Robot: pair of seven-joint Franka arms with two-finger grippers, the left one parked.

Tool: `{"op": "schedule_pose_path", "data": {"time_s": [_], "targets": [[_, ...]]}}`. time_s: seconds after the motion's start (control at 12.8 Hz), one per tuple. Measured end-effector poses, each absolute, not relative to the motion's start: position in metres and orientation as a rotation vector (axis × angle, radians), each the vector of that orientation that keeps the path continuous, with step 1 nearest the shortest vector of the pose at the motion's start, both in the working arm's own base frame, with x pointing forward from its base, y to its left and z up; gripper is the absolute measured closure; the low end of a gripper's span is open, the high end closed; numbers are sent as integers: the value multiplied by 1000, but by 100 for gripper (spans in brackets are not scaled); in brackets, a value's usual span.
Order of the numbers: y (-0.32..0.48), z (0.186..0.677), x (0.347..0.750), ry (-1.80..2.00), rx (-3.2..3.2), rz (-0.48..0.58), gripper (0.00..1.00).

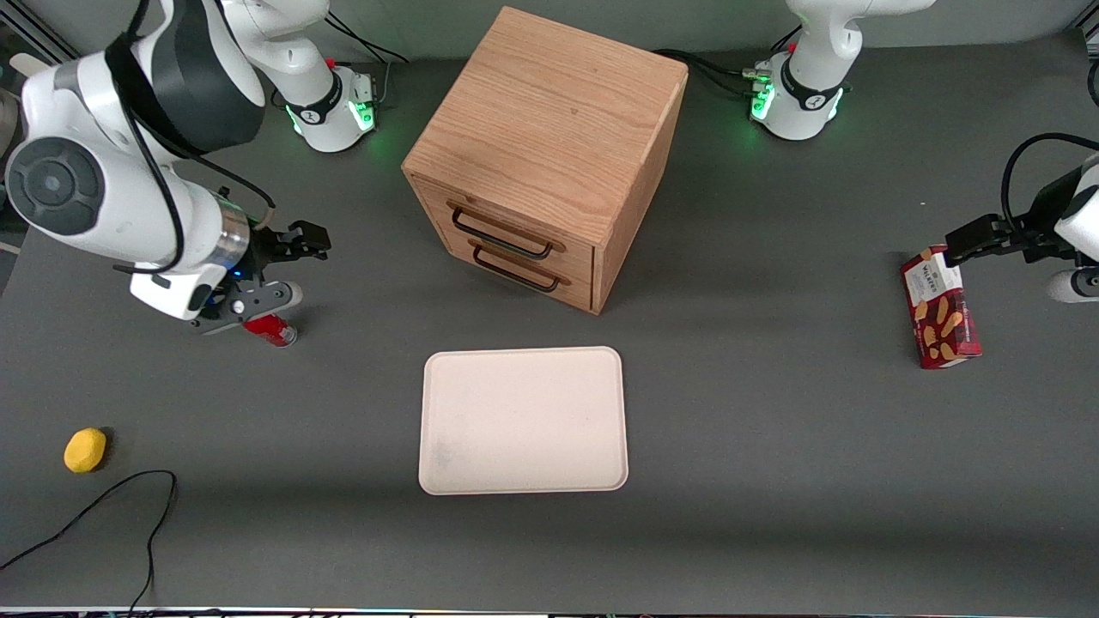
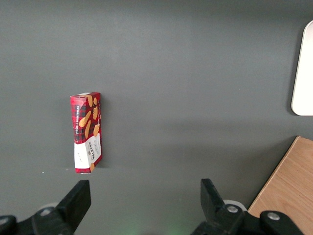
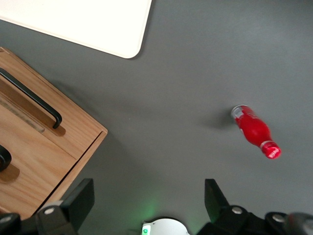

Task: Open upper drawer
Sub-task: 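Move the right gripper toward the upper drawer's black handle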

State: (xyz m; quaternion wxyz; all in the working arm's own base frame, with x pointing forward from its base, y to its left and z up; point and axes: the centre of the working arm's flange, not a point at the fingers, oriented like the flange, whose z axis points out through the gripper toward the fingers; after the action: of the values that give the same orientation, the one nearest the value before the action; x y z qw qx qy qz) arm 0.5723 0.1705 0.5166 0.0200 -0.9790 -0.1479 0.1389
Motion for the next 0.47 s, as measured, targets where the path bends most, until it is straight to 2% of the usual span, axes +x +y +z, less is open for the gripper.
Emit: {"op": "schedule_pose_path", "data": {"time_s": [0.23,0.47], "targets": [[182,510,573,-452,-2935,441,0],[208,498,568,-629,-2865,465,0]]}}
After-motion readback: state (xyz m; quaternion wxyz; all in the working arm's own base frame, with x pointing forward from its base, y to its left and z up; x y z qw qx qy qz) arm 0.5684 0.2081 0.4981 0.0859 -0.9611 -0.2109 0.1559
